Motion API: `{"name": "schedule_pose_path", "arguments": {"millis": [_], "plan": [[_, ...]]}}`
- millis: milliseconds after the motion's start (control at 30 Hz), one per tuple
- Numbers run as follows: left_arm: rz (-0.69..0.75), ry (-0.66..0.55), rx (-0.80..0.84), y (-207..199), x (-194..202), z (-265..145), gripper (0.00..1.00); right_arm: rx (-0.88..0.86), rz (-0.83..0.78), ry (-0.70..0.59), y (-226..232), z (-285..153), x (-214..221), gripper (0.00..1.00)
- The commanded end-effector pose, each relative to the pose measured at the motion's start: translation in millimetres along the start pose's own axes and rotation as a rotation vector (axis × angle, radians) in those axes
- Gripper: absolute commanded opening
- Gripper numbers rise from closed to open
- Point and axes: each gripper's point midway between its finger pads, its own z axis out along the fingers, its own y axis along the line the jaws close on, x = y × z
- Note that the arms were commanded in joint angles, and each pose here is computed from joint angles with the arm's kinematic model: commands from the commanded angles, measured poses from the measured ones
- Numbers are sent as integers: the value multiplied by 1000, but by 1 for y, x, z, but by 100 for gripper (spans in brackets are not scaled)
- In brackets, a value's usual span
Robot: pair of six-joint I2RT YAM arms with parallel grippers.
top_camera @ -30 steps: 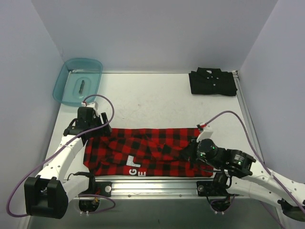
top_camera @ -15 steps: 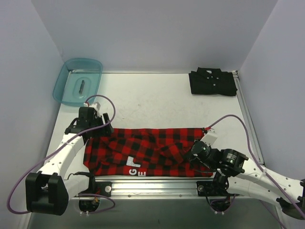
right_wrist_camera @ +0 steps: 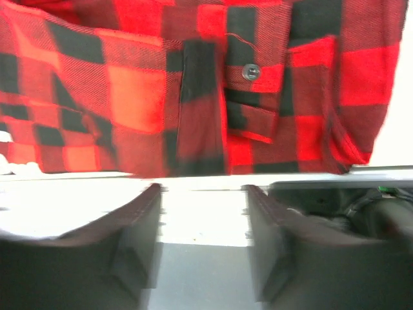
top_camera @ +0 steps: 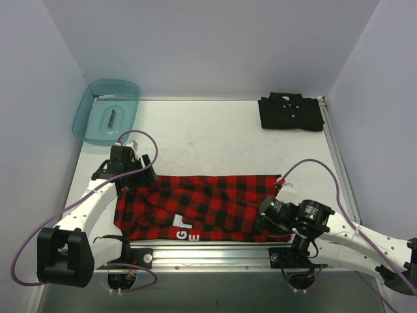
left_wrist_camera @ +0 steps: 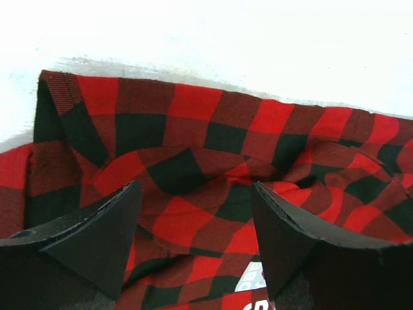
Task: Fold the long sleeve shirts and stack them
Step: Fold the shirt
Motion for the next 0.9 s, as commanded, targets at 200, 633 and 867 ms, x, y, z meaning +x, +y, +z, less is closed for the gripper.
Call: {"name": "schedule_pose_path", "arguments": {"millis": [200,633,867], "plan": [[0,-65,69,-35,-32,4,78,173,-55,-83,-27,-16,-49,85],[-142,17,-37,-20,-27,61,76,23,165,-38,-8,85,-125,45],[-230,-8,-100,0,-51,83,76,30,150,32,5,144,-150,44]]}}
